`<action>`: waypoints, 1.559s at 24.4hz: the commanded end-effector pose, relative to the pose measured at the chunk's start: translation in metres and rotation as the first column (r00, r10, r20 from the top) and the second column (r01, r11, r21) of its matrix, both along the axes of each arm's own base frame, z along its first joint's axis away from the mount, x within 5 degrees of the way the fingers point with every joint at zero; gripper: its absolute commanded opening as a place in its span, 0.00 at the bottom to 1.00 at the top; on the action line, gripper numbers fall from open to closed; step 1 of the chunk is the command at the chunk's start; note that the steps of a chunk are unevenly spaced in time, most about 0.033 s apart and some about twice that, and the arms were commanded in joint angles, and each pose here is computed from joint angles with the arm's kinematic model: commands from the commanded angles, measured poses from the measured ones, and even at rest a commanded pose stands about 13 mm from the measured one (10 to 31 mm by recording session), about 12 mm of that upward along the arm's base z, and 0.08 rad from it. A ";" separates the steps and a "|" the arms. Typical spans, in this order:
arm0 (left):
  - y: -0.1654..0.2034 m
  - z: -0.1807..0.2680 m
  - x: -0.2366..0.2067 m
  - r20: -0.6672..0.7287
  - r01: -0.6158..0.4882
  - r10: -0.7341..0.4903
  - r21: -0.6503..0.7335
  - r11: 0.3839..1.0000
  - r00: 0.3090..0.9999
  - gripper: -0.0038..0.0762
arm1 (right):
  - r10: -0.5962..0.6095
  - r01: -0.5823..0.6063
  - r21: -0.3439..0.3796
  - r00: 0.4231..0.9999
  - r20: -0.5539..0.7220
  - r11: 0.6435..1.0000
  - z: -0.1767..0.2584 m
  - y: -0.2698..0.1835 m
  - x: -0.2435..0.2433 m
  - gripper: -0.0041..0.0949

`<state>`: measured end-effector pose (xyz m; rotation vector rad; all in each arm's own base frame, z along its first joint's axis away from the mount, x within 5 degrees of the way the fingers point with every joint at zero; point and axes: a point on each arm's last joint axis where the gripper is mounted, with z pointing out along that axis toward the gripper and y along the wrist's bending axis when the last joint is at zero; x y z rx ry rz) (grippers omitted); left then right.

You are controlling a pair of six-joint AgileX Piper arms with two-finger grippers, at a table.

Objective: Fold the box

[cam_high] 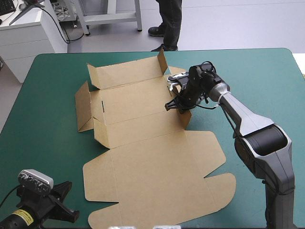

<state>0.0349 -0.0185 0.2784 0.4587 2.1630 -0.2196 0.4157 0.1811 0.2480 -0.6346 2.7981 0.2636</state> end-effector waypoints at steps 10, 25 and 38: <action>-0.002 0.012 0.003 0.070 0.002 0.000 -0.032 0.999 0.998 0.04 | 0.667 -0.587 -0.326 0.701 0.255 0.741 0.060 -0.005 0.002 0.02; -0.002 0.012 0.003 0.070 0.002 0.000 -0.032 0.999 0.998 0.04 | 0.878 -0.824 -0.376 0.272 0.395 0.424 0.090 0.085 -0.040 0.02; -0.002 0.012 0.003 0.058 -0.012 0.015 -0.055 0.998 0.998 0.04 | 0.796 -0.754 -0.310 0.441 0.416 0.579 0.072 0.094 -0.029 0.02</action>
